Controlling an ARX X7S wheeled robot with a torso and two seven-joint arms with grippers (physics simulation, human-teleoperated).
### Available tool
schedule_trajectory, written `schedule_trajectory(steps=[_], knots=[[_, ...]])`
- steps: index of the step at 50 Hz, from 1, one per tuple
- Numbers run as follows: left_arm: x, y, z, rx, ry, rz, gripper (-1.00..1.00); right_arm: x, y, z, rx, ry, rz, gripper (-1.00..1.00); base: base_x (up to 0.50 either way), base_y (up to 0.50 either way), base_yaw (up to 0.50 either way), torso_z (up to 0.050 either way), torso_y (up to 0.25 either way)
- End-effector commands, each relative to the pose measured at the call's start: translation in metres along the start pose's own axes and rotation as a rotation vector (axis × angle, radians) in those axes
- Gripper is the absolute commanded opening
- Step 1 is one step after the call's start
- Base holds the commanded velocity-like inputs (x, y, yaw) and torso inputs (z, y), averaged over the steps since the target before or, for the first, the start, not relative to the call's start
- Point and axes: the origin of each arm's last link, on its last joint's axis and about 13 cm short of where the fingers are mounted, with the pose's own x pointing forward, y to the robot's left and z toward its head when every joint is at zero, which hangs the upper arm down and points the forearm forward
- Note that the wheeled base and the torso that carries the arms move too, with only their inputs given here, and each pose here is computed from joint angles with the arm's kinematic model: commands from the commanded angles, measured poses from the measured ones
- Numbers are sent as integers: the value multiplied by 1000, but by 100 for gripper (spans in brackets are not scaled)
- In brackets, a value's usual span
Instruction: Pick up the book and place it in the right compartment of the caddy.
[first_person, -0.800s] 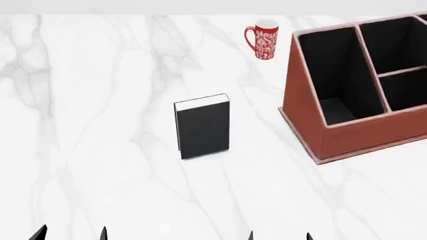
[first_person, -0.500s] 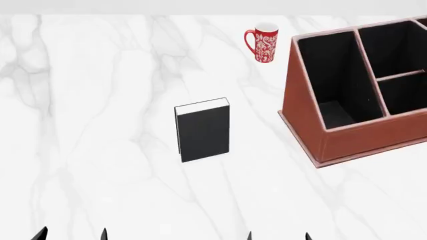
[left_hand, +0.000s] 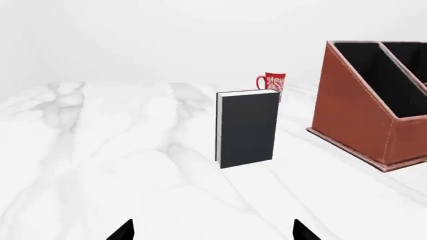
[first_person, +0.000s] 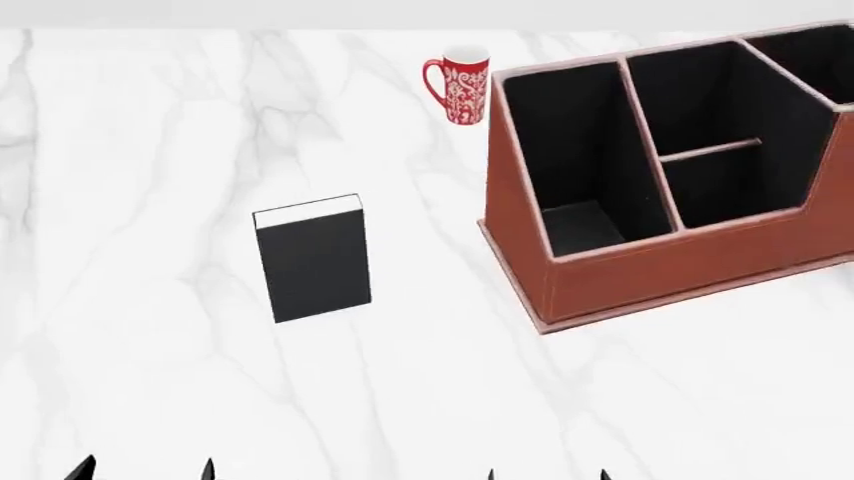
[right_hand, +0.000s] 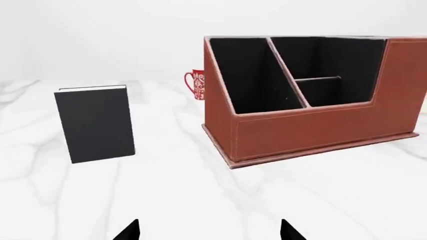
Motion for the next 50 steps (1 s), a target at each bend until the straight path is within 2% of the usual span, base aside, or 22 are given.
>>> schedule_trajectory(steps=[1,9,10,19,22,27,28,31,32,36,43,46,50], knots=[[0,0,0,-7,-2,-4,100,-1,0,-2,3,12,11,100,0,-500,0,0,0],[0,-1,0,-7,-2,-5,100,0,0,1,3,14,8,100,0,-500,0,0,0],[0,-1,0,-8,-2,-5,100,0,-1,2,20,5,-18,100,0,-500,0,0,0],[-2,0,2,-7,-3,9,100,-1,1,0,-11,2,-16,100,0,0,0,0,0],[-3,4,3,-1,2,42,100,-1,1,1,-15,-2,-18,100,0,0,0,0,0],[-13,30,12,48,-16,238,100,2,1,9,-19,-5,-21,100,0,0,0,0,0],[-22,46,17,47,-31,337,100,2,1,10,-19,-5,-19,100,0,0,0,0,0],[-39,70,25,68,-58,475,100,4,0,11,-19,-4,-22,100,0,0,0,0,0],[-54,84,31,103,-81,576,100,5,0,9,-17,0,-25,100,0,0,0,0,0],[-84,108,39,95,-111,733,100,5,0,9,-19,2,-29,100,0,0,0,0,0],[-125,132,54,115,-158,907,100,6,0,17,-25,-8,-45,100,0,0,0,0,0],[-134,135,56,107,-172,940,100,6,0,17,-23,-14,-47,100,0,0,0,0,0],[-135,135,54,107,-170,944,100,6,1,17,-27,-12,-48,100,0,0,0,0,0]])
